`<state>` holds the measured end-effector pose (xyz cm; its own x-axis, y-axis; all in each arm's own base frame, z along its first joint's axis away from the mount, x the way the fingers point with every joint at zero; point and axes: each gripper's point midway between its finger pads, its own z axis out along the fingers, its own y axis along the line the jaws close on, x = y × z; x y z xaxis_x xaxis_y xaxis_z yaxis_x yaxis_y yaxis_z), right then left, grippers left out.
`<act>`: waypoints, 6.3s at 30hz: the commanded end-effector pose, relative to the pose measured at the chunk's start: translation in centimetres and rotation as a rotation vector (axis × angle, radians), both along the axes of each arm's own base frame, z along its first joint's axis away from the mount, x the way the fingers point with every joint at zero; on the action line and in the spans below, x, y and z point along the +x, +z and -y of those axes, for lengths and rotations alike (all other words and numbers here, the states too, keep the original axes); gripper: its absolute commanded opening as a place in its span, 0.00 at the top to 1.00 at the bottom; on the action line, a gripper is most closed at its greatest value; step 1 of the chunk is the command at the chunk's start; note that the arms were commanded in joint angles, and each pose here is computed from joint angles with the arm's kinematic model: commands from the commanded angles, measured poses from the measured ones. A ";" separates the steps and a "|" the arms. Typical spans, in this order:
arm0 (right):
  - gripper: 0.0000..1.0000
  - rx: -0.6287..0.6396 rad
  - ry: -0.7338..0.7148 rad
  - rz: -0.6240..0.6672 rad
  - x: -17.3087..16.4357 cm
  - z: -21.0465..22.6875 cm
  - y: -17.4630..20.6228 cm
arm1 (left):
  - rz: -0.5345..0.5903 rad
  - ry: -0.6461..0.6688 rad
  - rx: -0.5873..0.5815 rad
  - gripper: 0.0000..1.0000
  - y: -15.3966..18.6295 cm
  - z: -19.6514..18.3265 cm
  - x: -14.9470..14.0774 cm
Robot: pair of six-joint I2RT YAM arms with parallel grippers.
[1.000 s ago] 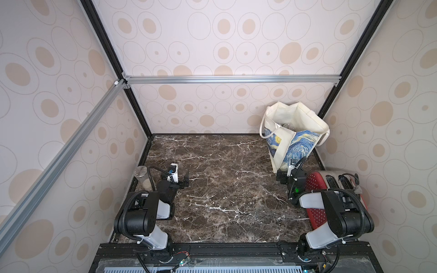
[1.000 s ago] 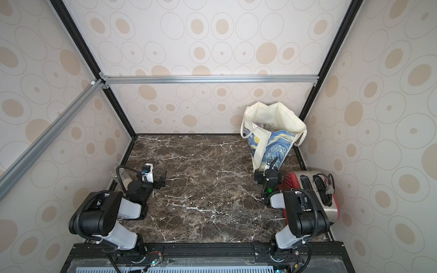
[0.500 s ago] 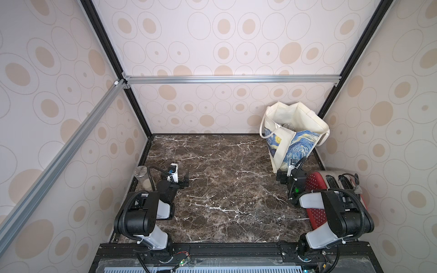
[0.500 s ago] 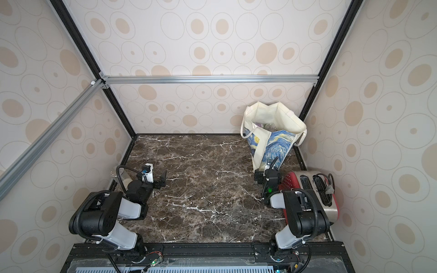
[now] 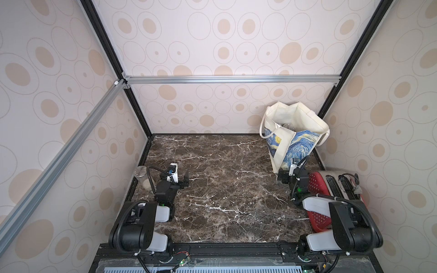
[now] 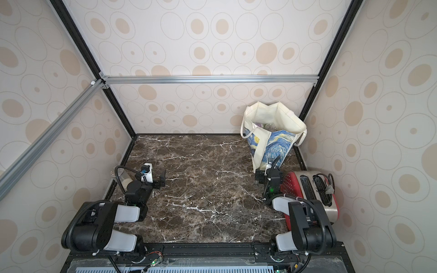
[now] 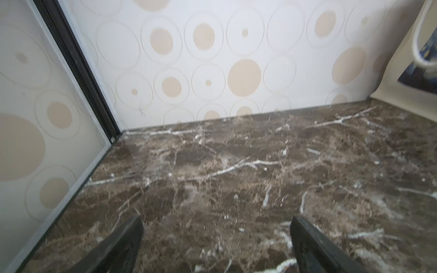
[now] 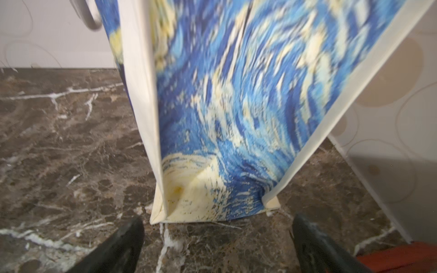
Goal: Take out the seed jars from the canvas bag
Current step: Move the canvas bag to the center of the board.
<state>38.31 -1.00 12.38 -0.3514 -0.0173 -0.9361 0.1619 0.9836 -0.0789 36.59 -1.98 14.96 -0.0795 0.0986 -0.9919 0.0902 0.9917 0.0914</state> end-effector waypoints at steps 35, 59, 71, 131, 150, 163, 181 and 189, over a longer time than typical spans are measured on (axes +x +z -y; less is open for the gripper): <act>0.19 0.273 0.093 -0.329 3.7 -3.4 15.6 | -0.348 -0.093 -0.365 0.02 7.4 6.1 3.1; 1.00 0.126 0.214 -0.284 6.0 -4.0 16.0 | -0.470 -0.119 -0.347 0.02 8.0 8.8 1.9; 0.88 0.075 0.354 -0.273 3.2 -11.5 16.0 | -0.426 -0.139 -0.405 0.02 10.9 9.4 2.6; 1.00 0.126 0.860 -0.233 -2.1 -27.5 17.1 | -0.454 -0.349 -0.521 0.02 12.1 14.2 2.5; 0.54 0.050 1.026 -0.324 -12.4 -27.7 20.0 | -0.416 -0.557 -0.507 0.02 16.7 21.4 0.2; 0.29 -0.028 0.871 -0.473 -8.4 -21.8 18.7 | -0.569 -0.677 -0.434 0.02 13.2 27.8 -4.0; 0.55 0.227 1.462 -0.668 -15.4 -35.9 17.3 | -0.648 -0.574 -0.464 0.02 13.9 26.2 -3.8; 0.38 0.159 1.410 -0.620 -15.6 -34.4 17.8 | -0.574 -0.468 -0.476 0.02 17.5 21.9 -2.5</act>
<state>25.88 32.82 28.55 -0.5141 -0.5649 -0.6454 -0.8542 0.4055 0.3255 33.54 -24.22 26.11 -0.7351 -0.0904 -0.6719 0.3465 0.8017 -0.4870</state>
